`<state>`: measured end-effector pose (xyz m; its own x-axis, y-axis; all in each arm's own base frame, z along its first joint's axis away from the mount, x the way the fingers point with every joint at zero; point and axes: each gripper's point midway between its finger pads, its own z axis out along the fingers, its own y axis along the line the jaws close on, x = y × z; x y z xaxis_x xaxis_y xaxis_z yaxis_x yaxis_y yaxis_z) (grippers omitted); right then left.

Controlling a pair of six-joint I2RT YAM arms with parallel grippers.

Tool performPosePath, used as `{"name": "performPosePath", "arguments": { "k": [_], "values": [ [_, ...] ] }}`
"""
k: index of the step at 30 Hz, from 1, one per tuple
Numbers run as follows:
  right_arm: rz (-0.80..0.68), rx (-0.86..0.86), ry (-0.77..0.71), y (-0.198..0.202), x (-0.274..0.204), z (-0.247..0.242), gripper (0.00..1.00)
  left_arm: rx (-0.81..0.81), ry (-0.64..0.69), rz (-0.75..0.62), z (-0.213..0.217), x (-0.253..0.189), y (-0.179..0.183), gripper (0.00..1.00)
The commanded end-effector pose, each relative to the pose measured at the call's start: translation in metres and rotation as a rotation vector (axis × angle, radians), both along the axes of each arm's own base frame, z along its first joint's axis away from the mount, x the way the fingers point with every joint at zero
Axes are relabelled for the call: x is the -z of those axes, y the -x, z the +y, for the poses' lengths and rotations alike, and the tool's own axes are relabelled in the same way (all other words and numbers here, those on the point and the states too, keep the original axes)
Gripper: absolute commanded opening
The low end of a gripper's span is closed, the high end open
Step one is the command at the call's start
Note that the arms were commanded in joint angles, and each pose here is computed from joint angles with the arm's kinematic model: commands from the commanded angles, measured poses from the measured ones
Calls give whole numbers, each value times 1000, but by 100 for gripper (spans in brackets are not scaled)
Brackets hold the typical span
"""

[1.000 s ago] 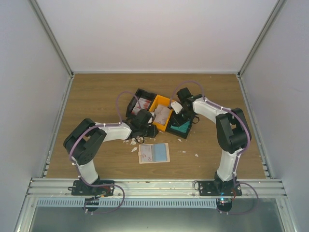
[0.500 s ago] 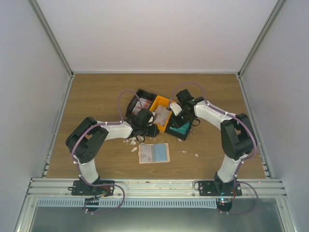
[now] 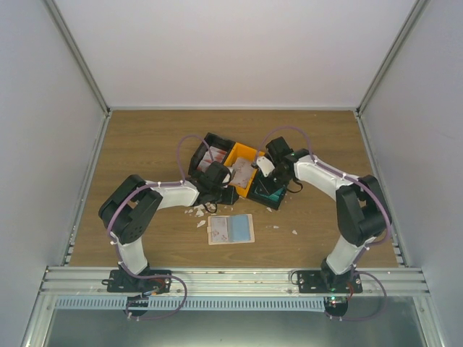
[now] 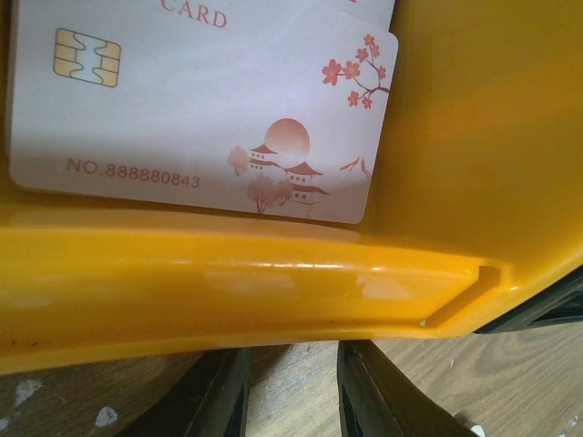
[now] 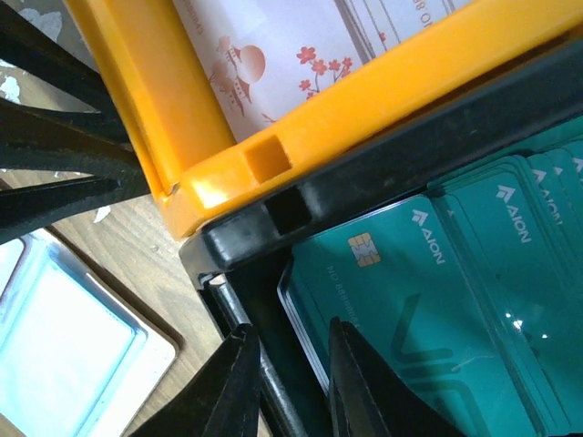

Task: Put the credit cards into the card holder
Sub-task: Pick up the credit card from the storage box.

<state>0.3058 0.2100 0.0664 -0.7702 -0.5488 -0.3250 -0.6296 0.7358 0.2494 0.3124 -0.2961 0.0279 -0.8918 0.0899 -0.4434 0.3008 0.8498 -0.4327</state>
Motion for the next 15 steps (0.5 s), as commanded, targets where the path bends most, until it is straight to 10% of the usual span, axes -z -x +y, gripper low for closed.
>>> {"name": "performPosePath", "arguments": {
  "k": [1,15],
  "values": [
    [63,-14,18,25,3,-1,23,-2,51,-84,-11,-21,-21,30],
    [19,-3,68,15,7,-4,36,-2,55,-82,-11,-21,-20,30]
  ]
}}
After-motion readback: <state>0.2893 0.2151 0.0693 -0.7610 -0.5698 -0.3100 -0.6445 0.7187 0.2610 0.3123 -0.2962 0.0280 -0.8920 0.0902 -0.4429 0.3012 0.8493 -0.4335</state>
